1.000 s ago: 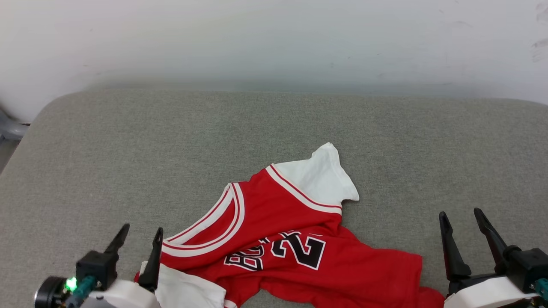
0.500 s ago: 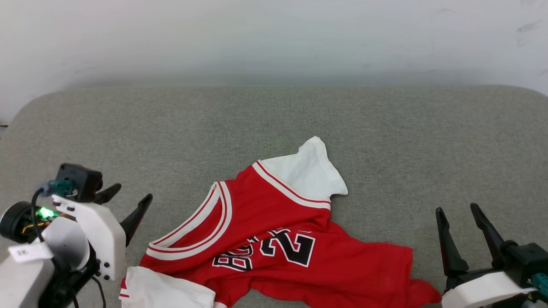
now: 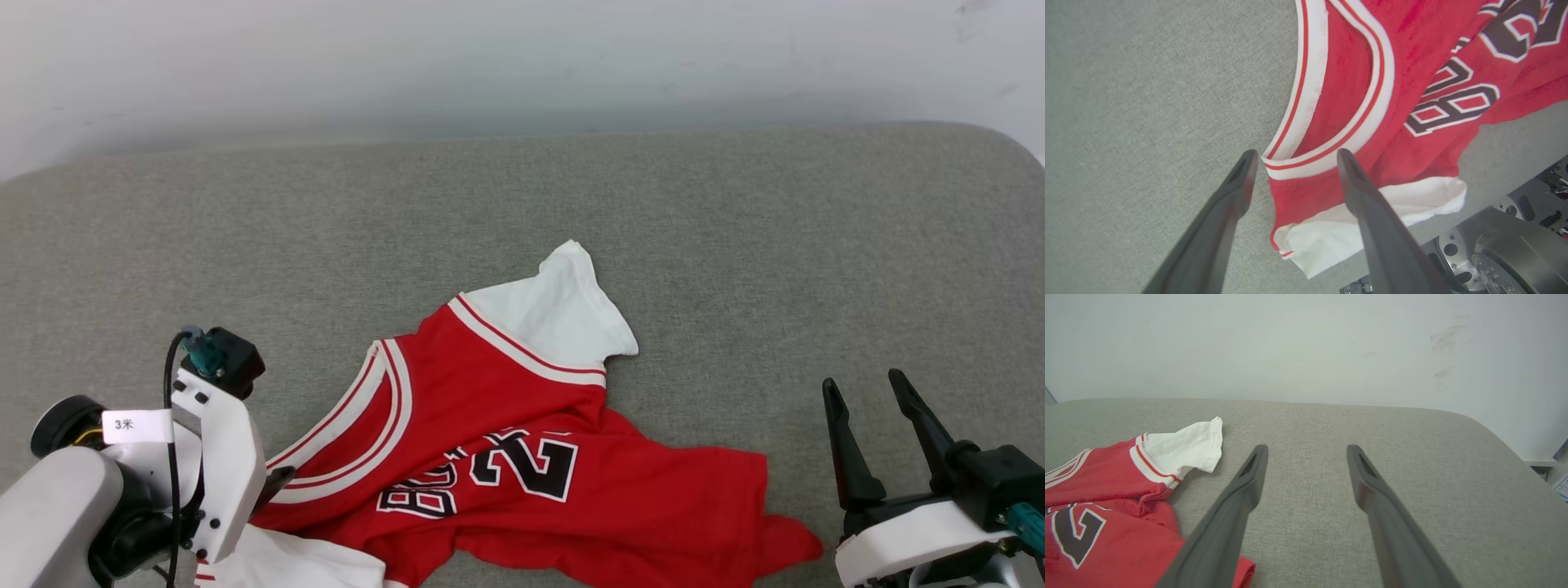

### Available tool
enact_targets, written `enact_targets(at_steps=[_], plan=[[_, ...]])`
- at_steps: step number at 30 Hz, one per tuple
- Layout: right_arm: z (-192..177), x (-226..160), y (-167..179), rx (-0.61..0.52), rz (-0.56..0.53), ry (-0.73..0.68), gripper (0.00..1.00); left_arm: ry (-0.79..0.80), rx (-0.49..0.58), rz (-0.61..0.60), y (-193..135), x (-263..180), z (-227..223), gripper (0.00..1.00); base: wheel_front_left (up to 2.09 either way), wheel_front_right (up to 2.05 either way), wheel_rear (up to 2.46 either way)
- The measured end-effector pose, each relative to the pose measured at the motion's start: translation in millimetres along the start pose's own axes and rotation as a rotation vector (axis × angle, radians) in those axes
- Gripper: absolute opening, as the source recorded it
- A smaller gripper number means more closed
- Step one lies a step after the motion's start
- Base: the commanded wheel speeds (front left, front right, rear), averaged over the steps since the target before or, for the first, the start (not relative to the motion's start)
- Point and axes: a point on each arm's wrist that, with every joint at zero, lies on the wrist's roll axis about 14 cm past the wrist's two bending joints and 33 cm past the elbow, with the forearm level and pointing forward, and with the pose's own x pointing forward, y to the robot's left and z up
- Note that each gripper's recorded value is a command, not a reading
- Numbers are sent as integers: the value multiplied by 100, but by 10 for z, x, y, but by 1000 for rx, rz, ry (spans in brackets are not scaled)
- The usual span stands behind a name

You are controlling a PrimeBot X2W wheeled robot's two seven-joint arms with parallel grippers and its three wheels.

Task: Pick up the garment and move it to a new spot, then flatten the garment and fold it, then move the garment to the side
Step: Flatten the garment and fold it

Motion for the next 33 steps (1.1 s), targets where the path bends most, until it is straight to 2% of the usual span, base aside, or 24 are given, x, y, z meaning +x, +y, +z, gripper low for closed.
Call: enact_targets(at_steps=[10,19,20,21,26,33], plan=[[-100,46,-86,-6,-23,27,100,255,4,-55,-49,389,-537,100,0,0,0],[-168,99,-133,-9,-34,39,100,328,12,-90,-95,595,-695,100,0,0,0],[-177,96,-132,-9,-34,41,100,319,23,-88,-94,604,-691,44,0,0,0],[-183,92,-132,-8,-34,43,100,309,27,-87,-98,610,-687,0,0,0,0],[-144,75,-115,-6,-30,30,100,241,39,-71,-80,596,-604,0,0,0,0],[-38,-16,-100,-3,-29,-2,100,-42,81,-57,-179,427,-91,0,0,0,0]])
